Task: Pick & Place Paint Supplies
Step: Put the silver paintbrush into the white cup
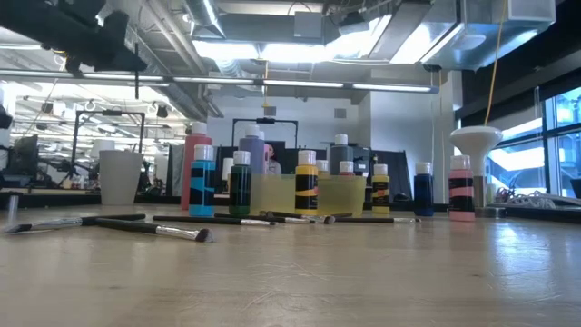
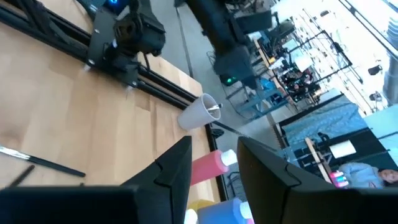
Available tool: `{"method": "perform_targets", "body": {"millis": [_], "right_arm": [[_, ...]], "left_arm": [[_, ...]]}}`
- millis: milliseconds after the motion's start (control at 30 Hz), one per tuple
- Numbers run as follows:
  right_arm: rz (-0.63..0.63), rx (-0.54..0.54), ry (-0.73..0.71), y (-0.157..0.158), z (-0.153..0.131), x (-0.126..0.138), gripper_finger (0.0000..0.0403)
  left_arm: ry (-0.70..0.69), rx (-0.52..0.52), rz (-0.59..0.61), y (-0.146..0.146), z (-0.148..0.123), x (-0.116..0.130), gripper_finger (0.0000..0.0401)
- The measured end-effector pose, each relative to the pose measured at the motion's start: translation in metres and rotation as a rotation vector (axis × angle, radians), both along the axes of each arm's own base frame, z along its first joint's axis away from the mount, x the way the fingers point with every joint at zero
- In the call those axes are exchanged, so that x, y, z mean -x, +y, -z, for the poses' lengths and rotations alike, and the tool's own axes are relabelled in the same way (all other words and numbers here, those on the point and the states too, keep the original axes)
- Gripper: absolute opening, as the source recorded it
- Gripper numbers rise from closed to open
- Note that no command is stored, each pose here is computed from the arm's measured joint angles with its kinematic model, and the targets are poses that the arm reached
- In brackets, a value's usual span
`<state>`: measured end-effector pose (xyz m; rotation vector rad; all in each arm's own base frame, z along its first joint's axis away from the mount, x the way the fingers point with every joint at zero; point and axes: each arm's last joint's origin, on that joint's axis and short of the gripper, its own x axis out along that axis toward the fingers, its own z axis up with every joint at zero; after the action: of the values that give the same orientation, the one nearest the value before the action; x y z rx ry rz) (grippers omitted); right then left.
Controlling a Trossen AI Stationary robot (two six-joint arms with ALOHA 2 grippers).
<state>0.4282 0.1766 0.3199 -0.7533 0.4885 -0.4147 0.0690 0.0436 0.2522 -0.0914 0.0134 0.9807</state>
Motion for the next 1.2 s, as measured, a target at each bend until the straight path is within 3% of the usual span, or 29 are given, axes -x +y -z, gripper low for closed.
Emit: {"method": "perform_targets", "body": {"millis": [567, 767, 1200], "right_arm": [[-0.073, -0.081, 0.036, -0.021, 0.003, -0.01, 0.0131], [-0.075, -0.08, 0.043, -0.021, 0.004, -0.01, 0.0131], [-0.111, -0.114, 0.059, -0.033, 0.005, -0.015, 0.0131]], "left_arm": [[-0.005, -0.024, -0.264, 0.017, 0.038, 0.002, 0.0014], [0.061, -0.055, -0.42, 0.023, 0.042, 0.007, 0.0014], [0.093, 0.006, -0.464, 0.042, 0.07, 0.002, 0.0015]]}}
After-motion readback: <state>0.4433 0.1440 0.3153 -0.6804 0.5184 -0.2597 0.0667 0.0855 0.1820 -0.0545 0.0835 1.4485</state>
